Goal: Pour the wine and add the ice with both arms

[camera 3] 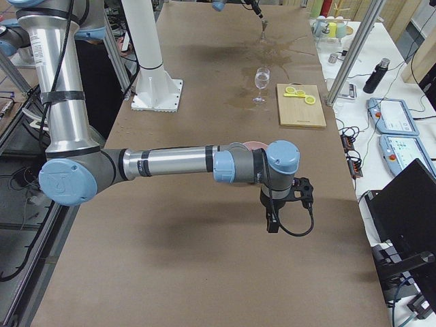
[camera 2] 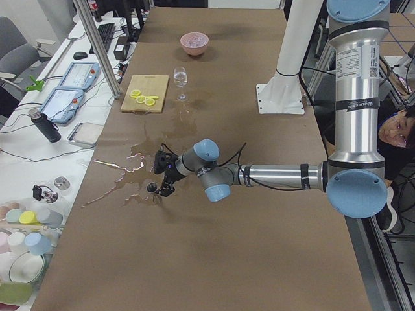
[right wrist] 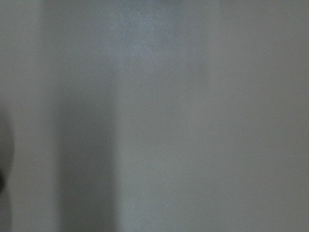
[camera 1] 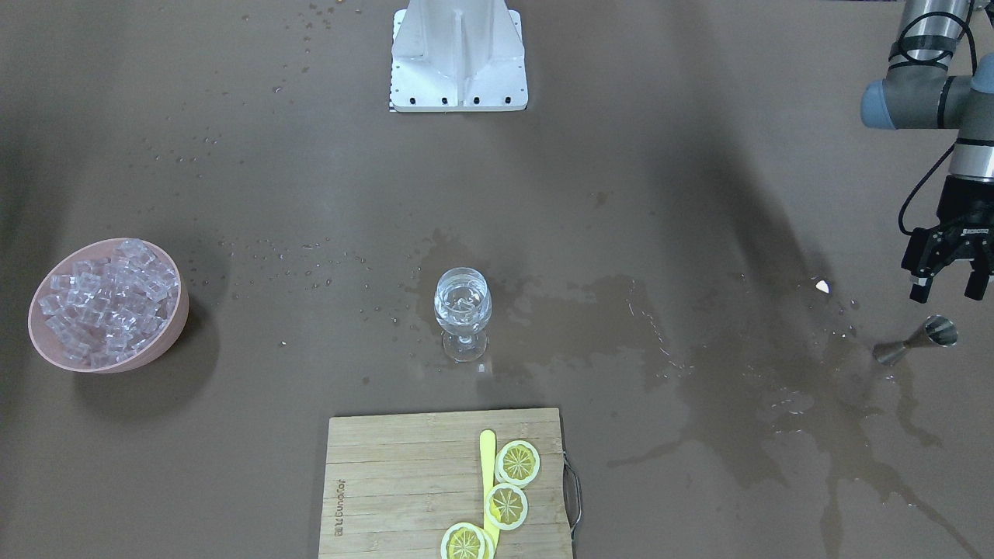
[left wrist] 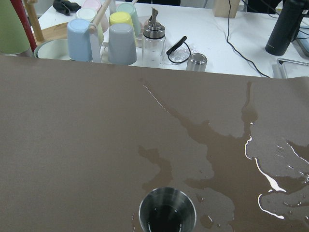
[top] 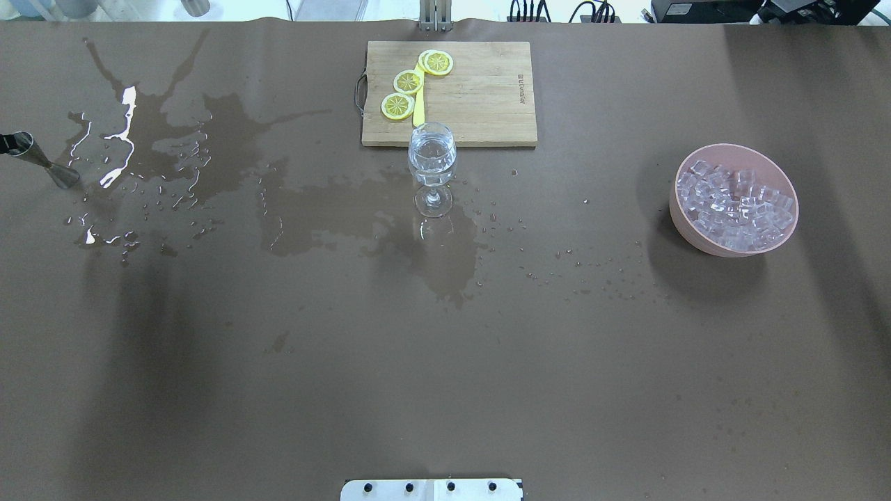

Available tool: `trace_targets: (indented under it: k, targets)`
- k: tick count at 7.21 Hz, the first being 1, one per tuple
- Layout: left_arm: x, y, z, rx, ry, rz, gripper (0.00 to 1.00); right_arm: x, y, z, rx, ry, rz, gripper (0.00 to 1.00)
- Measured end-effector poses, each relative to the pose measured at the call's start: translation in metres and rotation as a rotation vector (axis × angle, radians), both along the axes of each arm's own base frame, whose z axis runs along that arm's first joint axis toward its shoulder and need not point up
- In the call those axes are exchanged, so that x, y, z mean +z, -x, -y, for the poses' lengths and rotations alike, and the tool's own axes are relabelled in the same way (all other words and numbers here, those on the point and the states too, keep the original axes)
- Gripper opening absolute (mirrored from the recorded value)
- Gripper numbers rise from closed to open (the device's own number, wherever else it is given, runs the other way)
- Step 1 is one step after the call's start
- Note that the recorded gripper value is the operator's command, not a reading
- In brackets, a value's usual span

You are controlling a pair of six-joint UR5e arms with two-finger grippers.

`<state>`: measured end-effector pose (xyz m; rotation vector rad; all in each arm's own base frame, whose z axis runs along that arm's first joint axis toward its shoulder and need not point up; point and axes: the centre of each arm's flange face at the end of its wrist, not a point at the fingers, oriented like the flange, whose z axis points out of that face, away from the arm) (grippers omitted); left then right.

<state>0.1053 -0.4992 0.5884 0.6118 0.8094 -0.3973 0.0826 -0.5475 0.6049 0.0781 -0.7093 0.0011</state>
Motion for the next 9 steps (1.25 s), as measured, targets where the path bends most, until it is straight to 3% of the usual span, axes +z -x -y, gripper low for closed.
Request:
trace_targets:
  k: [2, 5, 9]
  targets:
    - [-0.019, 0.019, 0.024, 0.076, 0.081, -0.009, 0.96, 0.002, 0.0, 0.0, 0.001, 0.003, 0.0, 1.0]
    - [-0.034, 0.044, 0.057, 0.231, 0.175, 0.068, 0.96, 0.004, 0.0, -0.002, 0.002, 0.007, 0.001, 1.0]
    - [-0.043, 0.064, 0.078, 0.382, 0.326, 0.103, 0.96, 0.002, 0.0, -0.003, 0.002, 0.005, 0.001, 1.0]
